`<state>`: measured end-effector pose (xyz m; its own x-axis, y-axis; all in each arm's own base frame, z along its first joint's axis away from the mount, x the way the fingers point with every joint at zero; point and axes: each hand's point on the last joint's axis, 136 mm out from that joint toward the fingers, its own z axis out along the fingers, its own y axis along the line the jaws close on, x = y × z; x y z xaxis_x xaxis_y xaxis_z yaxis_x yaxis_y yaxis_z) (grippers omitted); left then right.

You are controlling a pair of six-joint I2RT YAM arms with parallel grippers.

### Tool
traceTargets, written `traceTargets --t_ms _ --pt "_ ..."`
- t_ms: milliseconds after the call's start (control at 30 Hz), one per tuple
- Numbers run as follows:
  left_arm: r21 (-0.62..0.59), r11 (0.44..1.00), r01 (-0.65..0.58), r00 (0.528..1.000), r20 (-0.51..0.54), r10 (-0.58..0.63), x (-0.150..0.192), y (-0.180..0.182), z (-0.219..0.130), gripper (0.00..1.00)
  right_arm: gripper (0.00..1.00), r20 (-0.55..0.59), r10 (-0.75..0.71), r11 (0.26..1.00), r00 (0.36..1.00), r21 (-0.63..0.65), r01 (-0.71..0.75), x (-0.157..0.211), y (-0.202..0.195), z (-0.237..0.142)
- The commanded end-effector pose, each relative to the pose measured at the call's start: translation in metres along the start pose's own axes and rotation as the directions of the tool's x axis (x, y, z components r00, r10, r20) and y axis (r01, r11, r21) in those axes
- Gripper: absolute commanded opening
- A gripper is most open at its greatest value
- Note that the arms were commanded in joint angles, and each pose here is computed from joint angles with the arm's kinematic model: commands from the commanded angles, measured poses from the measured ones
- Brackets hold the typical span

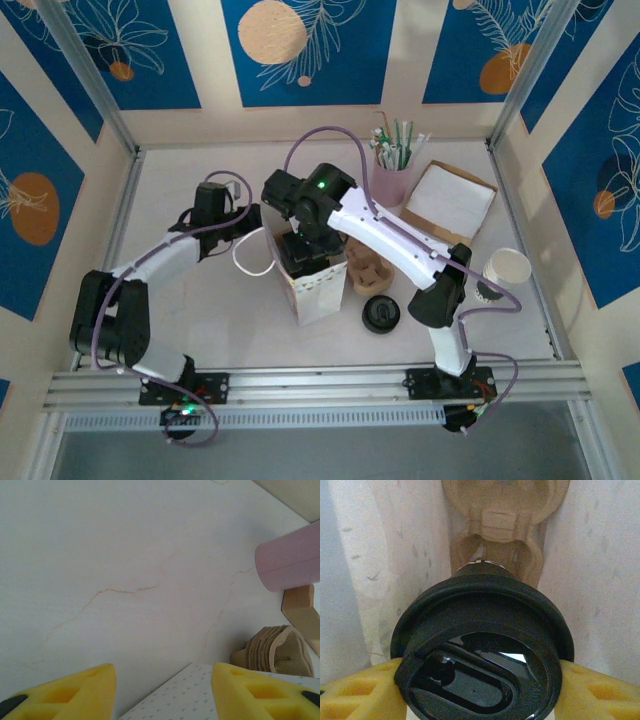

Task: Pack the takeout coffee

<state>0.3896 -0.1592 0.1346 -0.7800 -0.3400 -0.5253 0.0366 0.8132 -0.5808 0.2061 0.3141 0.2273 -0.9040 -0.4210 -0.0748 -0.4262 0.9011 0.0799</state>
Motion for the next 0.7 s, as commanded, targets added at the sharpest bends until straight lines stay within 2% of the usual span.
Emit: traceTargets --t_ms 0,667 --pt "0.002 1.0 -0.024 1.0 -0.006 0.024 0.005 0.002 0.004 0.53 0.56 -0.141 0.007 0.999 0.99 0.045 0.0 0.04 -0.02 -0.01" --pt "-0.007 1.0 -0.026 1.0 -0.011 0.026 0.007 0.005 0.005 0.53 0.56 -0.192 0.003 0.998 0.981 0.057 0.008 0.041 -0.02 0.003"
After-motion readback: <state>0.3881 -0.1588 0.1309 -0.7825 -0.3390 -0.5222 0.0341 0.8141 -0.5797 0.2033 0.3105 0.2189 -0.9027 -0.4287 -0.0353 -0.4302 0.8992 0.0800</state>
